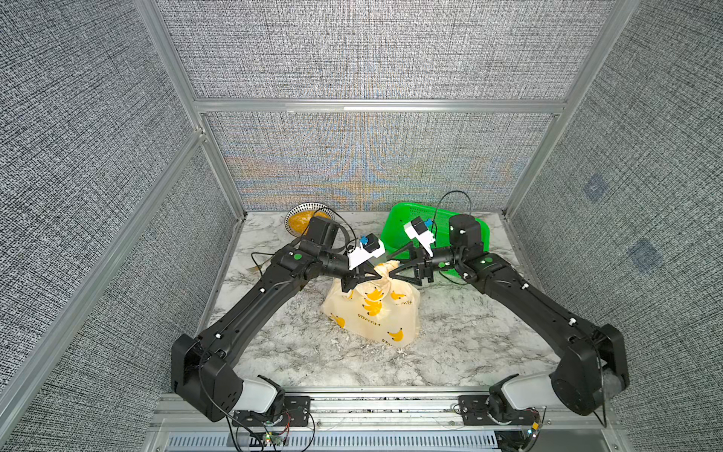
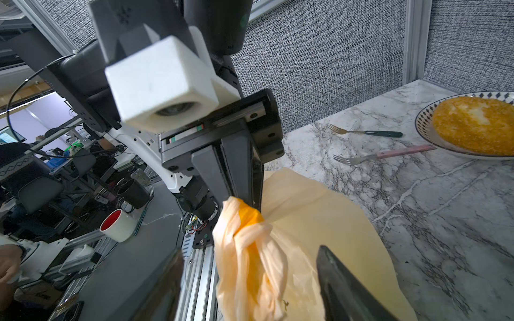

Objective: Place the banana into a plastic bag & tie a knot
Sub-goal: Cross the plastic bag at the center of the board.

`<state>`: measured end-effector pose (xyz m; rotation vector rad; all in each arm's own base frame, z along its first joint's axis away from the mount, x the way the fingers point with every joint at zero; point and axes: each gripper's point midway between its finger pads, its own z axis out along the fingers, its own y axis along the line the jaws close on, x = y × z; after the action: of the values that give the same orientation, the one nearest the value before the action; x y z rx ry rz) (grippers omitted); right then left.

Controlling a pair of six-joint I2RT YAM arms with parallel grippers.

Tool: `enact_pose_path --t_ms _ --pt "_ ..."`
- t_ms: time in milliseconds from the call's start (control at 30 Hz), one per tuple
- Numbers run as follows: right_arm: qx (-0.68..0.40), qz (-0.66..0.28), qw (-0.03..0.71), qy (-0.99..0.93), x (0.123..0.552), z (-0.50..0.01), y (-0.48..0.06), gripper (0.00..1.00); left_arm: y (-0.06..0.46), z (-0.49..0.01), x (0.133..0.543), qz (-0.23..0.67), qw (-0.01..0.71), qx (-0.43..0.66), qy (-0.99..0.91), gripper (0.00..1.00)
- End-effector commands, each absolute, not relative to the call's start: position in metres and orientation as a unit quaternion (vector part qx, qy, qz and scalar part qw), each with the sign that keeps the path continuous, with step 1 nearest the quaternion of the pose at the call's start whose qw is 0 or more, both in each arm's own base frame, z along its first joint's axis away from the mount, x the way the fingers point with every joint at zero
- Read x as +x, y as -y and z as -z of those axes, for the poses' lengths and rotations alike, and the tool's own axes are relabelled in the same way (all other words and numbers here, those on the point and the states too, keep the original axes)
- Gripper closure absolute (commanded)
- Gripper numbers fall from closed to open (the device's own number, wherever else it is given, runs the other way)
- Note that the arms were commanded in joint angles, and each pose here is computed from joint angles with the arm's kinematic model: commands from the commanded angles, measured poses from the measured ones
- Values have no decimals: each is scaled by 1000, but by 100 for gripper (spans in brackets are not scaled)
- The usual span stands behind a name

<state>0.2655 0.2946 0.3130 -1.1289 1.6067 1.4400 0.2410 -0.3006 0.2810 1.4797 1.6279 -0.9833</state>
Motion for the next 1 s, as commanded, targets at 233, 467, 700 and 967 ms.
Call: enact_pose_path --t_ms 233,467,700,967 --pt "-462 -570 337 -590 262 -317 -309 13 299 -287 234 392 351 580 -622 100" --pt "-477 -579 315 -582 253 -312 -315 44 298 -285 233 401 337 577 -627 100" --pt "-480 -584 305 -579 250 -311 -314 89 299 -285 234 407 333 577 -625 100" --pt "-483 -586 300 -578 246 -312 -314 100 297 -290 233 407 341 575 -622 97"
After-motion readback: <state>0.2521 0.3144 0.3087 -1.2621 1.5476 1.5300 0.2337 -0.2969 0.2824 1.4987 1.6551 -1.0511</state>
